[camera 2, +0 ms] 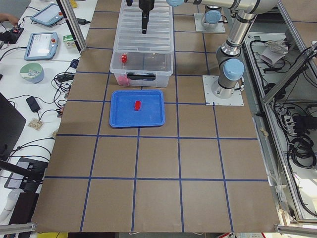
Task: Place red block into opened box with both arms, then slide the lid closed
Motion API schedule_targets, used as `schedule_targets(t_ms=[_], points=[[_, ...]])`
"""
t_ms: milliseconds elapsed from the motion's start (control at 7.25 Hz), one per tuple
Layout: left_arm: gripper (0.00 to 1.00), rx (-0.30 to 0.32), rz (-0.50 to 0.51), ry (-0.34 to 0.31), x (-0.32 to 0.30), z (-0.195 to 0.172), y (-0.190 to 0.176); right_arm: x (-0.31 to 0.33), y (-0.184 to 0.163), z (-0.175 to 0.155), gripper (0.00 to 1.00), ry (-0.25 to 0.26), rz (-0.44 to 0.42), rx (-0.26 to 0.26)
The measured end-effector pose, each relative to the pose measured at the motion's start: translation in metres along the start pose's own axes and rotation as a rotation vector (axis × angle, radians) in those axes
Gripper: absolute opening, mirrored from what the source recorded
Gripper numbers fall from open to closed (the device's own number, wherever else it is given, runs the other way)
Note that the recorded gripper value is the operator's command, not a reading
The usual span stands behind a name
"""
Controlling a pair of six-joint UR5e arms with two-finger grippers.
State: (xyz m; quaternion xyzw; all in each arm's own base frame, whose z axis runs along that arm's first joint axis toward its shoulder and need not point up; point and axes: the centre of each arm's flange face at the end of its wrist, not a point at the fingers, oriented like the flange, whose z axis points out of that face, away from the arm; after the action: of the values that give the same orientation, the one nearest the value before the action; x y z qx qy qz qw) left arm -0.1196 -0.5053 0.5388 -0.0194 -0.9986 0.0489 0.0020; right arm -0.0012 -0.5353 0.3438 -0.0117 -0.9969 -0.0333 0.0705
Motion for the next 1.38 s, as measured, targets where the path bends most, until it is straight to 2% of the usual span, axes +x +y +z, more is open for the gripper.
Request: schedule_targets(t_ms=[690,1103,1379], points=[[1.0,0.0,0.0,-0.001,0.0,0.0,0.0,0.033,0.0,-0.001,1.0,-0.001,0.005,-0.001],[1.0,0.004,0.0,-0.002,0.0,-0.002,0.001,0.06,0.003,0.001,1.0,-0.005,0.056,-0.006],[1.0,0.004,0.001,-0.002,0.0,-0.002,0.001,0.062,0.001,-0.011,1.0,-0.007,0.062,0.02]])
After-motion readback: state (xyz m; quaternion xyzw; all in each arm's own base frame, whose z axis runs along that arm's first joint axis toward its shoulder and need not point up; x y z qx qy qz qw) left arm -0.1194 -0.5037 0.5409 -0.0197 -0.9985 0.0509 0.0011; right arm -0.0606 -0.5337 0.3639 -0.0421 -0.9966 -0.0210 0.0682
